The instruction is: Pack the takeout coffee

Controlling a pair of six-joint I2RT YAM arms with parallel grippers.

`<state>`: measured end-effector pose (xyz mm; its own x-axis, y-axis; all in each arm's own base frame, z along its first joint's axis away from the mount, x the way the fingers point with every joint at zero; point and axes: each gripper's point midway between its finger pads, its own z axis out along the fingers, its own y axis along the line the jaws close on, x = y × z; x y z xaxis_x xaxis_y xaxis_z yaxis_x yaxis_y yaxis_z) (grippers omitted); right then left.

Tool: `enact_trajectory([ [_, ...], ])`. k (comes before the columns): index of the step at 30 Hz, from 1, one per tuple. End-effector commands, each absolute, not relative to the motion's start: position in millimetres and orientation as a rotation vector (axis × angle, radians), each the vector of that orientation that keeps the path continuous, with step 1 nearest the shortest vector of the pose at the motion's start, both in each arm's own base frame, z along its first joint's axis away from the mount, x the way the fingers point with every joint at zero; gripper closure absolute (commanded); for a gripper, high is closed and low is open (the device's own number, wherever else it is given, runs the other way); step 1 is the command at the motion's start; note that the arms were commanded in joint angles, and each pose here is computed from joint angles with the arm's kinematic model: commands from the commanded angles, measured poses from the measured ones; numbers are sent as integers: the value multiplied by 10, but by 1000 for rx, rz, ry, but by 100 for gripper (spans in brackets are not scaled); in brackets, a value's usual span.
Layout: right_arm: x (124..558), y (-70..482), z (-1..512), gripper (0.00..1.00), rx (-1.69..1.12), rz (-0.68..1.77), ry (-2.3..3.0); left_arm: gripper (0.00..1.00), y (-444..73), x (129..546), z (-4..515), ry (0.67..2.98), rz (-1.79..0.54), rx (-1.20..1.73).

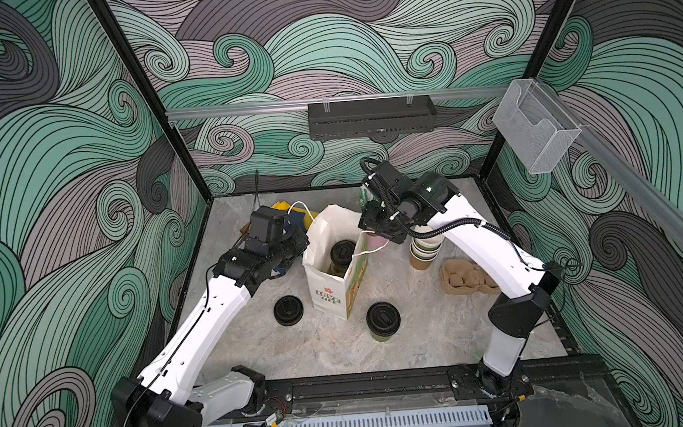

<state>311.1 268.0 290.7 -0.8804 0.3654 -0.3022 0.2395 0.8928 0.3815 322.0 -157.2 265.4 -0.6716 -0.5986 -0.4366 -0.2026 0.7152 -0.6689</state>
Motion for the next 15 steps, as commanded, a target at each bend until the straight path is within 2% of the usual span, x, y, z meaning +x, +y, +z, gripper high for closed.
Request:
enact_trajectory([
  [1, 3103, 2478, 3071, 28, 415, 413, 2648, 100, -1504, 3278, 2831, 2137, -776, -749],
  [6, 3081, 2320, 3250, 24, 270, 357, 2604, 100, -1595, 3258, 2855, 2118, -753, -743],
  [8, 3014, 2264, 3279, 22, 215, 337, 2613, 94, -1629, 3241, 2813, 2116, -737, -744],
  [13, 2665, 2421, 3290, 23, 74, 411, 2719, 53, -1609, 3124, 2773, 2134, -721, -737],
  [15, 2538, 2533, 3384, 23, 7, 394, 2680, 42, -1557, 3039, 2791, 2146, -706, -720],
])
